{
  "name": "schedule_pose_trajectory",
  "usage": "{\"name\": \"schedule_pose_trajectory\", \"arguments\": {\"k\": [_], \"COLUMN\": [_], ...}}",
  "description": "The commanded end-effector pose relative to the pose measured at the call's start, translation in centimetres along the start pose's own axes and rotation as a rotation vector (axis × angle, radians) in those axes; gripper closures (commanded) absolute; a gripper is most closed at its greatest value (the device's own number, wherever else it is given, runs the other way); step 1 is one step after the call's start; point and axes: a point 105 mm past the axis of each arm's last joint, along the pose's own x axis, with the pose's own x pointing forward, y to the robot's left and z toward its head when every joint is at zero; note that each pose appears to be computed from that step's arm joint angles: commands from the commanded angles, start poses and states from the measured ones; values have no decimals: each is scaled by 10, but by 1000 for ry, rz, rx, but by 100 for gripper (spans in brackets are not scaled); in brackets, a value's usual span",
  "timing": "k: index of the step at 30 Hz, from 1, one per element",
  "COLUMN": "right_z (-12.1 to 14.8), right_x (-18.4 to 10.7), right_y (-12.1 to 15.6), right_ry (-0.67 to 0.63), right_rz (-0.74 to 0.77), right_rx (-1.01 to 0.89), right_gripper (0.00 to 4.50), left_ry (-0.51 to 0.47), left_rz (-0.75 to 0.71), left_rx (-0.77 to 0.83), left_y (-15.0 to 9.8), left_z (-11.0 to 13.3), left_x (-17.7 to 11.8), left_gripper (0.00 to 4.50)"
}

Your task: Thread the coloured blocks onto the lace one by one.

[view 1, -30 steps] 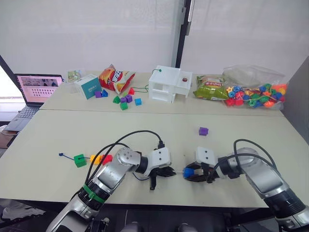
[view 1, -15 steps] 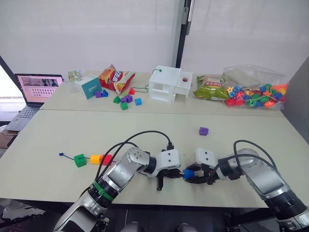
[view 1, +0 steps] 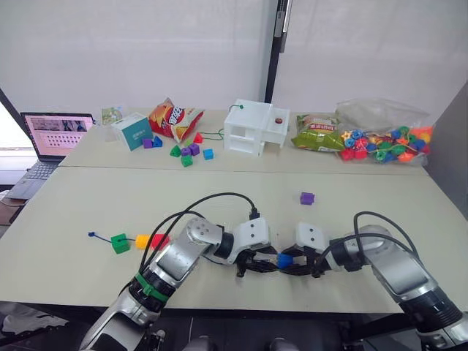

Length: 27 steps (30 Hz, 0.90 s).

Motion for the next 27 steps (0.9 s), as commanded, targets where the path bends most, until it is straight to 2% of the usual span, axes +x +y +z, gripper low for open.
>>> {"name": "schedule_pose_trajectory", "arguments": {"k": [1,4,8,14,15,19,20,27], "right_z": [-4,-5,-5,-5,-4,-3,-3,-4], "right_x": [-1,-1,-2,-3,-3,-3,-3,-4], "right_y": [-1,0,0,1,1,1,1,2], "right_ry": [17,19,20,21,20,21,22,25], "right_rz": [-20,-22,-23,-22,-22,-23,-22,-24], "right_rx": [8,9,15,17,18,17,17,19], "right_gripper": [319,319,319,319,319,319,319,319], "left_ry": [-14,16,78,98,91,86,82,45], "left_rz": [2,34,127,142,141,136,135,133], "left_rx": [14,1,3,-6,-12,-6,-6,13], "left_y": [-4,-1,8,6,5,4,4,5], "left_z": [-1,-10,-34,-52,-53,-54,-53,-44], "left_x": [-19,-28,-39,-35,-34,-30,-28,-20], "left_gripper": [255,255,255,255,309,431,448,448]}}
